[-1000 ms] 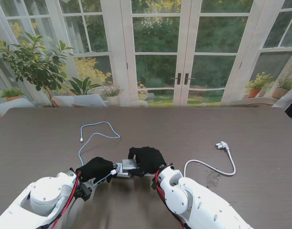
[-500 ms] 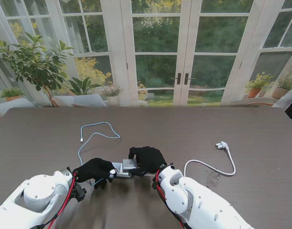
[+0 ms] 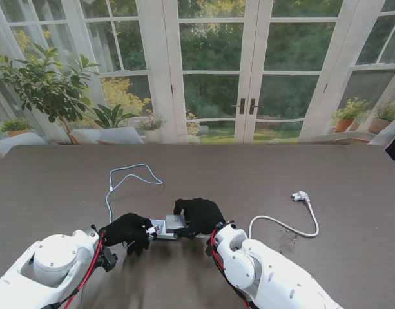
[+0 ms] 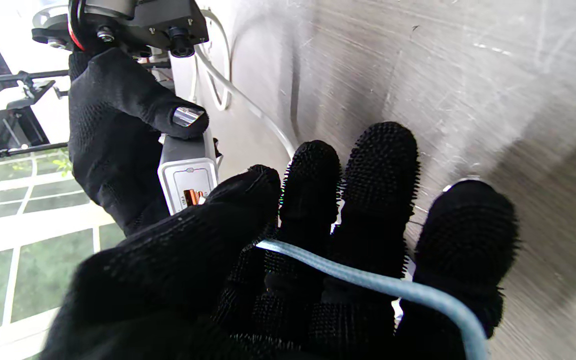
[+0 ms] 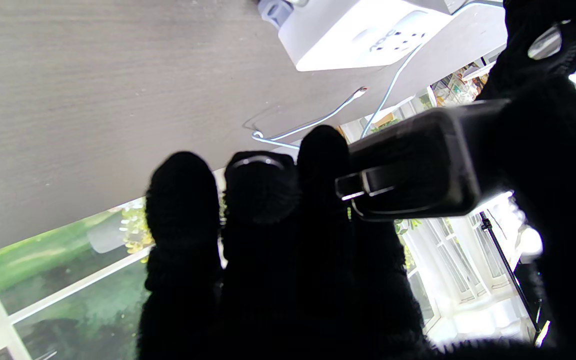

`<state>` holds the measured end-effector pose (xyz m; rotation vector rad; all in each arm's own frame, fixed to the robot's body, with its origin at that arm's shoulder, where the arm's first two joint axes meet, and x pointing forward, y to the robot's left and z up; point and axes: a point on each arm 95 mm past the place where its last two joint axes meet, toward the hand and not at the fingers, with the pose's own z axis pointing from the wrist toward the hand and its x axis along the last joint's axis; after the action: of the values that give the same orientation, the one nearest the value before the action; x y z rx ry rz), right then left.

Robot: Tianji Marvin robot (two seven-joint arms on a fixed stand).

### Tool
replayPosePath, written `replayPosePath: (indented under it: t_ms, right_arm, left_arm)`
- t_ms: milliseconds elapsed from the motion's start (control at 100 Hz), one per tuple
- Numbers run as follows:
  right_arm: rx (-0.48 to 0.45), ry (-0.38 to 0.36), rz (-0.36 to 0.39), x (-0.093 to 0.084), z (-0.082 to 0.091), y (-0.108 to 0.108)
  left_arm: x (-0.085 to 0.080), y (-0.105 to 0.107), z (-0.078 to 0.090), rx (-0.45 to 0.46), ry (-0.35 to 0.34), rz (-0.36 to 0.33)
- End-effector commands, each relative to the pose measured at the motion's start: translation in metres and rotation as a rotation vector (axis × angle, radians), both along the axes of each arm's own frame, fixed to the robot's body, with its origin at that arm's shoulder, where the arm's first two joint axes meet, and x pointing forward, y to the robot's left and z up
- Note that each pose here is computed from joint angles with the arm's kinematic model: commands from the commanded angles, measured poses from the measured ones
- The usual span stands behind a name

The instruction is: Set up the charging station

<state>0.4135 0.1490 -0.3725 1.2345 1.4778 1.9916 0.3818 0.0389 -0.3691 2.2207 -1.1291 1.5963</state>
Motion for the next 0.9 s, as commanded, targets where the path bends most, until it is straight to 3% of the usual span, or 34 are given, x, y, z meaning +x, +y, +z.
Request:
replayPosePath:
  t_ms: [0,510,890]
  right_arm:
    - [0.002,0.008,0.014,-0.0034,-0.0014,0.0041]
    - [0.006,-0.009,0.029,-0.0059,-0.0035,0.006]
    - [0.001,-0.018,0.035,-0.0065,-0.0039,0.0056]
  left_arm:
    - [-0.0008,-0.0044,0.0022,0.008,0.009,-0.028]
    - [0.0016,-0.0082,0.0023,-0.052,0.051,-0.031]
    - [-0.0012,-0.0083,0.003,-0.128,0.164,-0.036]
